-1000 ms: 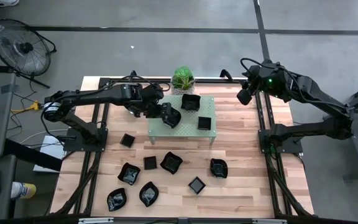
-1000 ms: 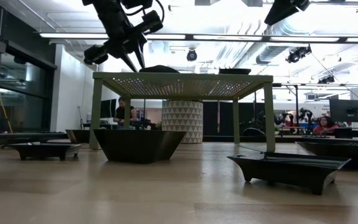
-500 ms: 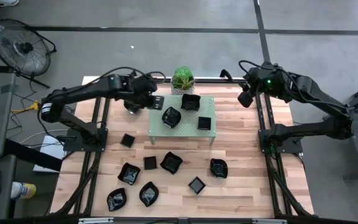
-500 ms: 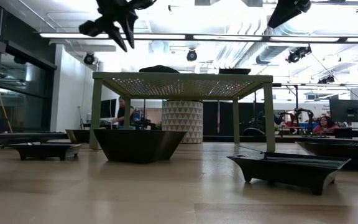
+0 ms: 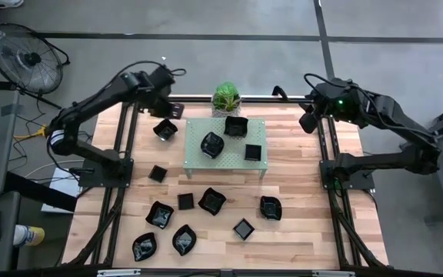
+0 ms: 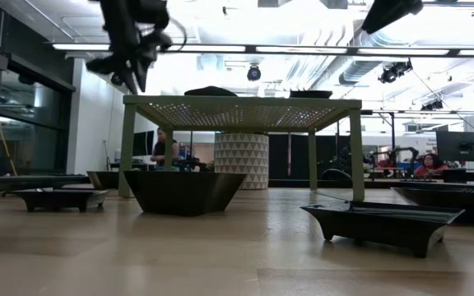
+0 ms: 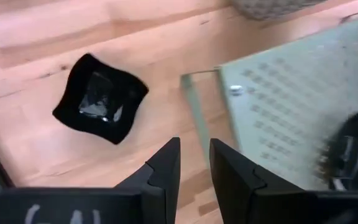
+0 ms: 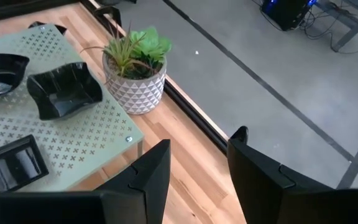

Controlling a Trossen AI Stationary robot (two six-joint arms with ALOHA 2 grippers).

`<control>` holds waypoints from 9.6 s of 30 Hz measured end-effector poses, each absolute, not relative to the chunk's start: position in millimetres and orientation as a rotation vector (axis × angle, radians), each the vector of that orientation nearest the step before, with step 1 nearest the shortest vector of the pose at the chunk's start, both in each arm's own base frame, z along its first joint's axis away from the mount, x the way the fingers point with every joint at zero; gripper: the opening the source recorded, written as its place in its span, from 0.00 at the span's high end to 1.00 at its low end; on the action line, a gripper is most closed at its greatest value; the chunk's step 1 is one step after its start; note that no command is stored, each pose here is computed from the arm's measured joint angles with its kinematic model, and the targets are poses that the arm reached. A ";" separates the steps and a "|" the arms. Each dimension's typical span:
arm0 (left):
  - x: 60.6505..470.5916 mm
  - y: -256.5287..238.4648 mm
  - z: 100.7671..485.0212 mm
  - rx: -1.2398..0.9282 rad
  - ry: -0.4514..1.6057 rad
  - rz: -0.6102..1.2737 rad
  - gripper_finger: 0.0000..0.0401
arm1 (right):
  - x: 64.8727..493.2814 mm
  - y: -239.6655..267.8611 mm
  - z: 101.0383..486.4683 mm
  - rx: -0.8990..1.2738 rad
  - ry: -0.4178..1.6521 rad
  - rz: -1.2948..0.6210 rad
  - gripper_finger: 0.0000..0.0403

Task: Pick & Place Mini shaped plates
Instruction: Stack the black distorted square plate on the other black distorted square plate on the shelf

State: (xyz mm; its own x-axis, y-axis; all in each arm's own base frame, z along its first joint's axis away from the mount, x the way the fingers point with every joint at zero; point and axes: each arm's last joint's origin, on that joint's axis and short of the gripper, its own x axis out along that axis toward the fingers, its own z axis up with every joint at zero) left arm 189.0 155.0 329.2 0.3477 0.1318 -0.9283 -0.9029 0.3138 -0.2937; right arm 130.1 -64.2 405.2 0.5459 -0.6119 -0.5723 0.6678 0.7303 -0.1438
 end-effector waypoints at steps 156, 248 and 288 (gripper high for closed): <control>148.5 256.9 168.6 -1.020 1.488 0.669 1.00 | 127.4 -63.5 407.5 0.162 0.587 -0.797 0.62; 259.0 132.5 403.7 0.190 -0.093 0.944 1.00 | 357.1 -125.3 389.6 -0.251 -0.223 -0.778 0.62; 263.5 128.5 398.9 0.288 -0.023 0.720 0.91 | 358.5 -129.8 392.7 -0.178 -0.201 -0.769 1.00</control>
